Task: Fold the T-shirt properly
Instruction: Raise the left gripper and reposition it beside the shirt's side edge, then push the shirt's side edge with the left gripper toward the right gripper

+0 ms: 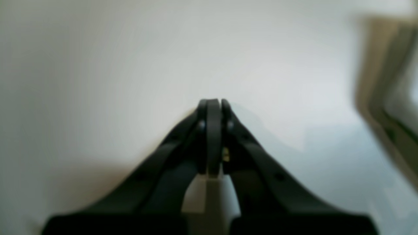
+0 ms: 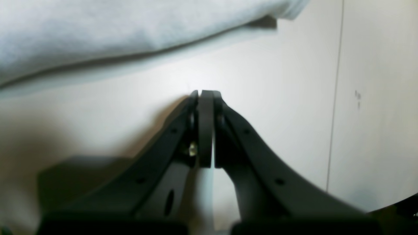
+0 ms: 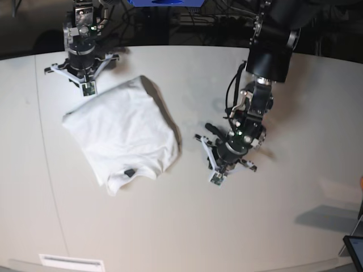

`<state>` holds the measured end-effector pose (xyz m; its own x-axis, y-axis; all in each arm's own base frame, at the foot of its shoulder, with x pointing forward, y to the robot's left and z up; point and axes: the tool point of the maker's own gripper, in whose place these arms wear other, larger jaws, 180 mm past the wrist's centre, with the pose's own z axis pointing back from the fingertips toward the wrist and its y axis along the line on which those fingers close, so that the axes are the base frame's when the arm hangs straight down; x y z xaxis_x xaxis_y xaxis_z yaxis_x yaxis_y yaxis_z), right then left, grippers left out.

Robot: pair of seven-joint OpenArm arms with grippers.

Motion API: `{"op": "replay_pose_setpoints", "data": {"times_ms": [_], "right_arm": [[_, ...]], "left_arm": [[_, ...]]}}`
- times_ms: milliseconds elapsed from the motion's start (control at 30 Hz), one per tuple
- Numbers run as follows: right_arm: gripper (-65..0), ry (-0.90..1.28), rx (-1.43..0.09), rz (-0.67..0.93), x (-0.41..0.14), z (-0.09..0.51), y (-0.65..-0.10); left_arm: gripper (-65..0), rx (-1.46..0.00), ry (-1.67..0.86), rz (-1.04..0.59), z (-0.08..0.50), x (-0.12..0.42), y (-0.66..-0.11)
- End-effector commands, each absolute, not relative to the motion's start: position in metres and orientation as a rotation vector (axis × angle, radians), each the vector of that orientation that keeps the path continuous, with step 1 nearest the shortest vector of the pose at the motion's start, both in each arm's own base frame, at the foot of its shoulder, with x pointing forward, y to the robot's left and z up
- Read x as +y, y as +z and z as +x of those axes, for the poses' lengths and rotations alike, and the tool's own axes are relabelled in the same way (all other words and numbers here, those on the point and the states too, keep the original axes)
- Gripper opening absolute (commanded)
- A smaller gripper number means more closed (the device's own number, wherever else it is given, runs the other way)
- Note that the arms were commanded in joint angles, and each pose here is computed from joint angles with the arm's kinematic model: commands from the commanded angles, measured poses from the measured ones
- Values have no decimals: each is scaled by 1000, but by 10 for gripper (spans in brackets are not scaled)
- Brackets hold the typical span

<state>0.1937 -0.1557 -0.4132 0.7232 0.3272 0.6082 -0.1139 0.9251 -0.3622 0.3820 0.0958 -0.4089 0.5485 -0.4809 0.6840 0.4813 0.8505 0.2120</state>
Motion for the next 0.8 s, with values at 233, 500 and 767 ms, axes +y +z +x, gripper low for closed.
{"op": "replay_pose_setpoints", "data": {"times_ms": [233,500,767], "right_arm": [[-647,244,-737,-311,-155,197,-410],[-647,245,-732,-311,-155,195,-410],[-647,245,-724,-311,-155,191,-412]], "left_arm": [[-650,-835,-635,-6,332,80,-373],[-650,-840,-618,-58,336,55,-371],[-650,-815,-580,-133,339,24,-382]]}}
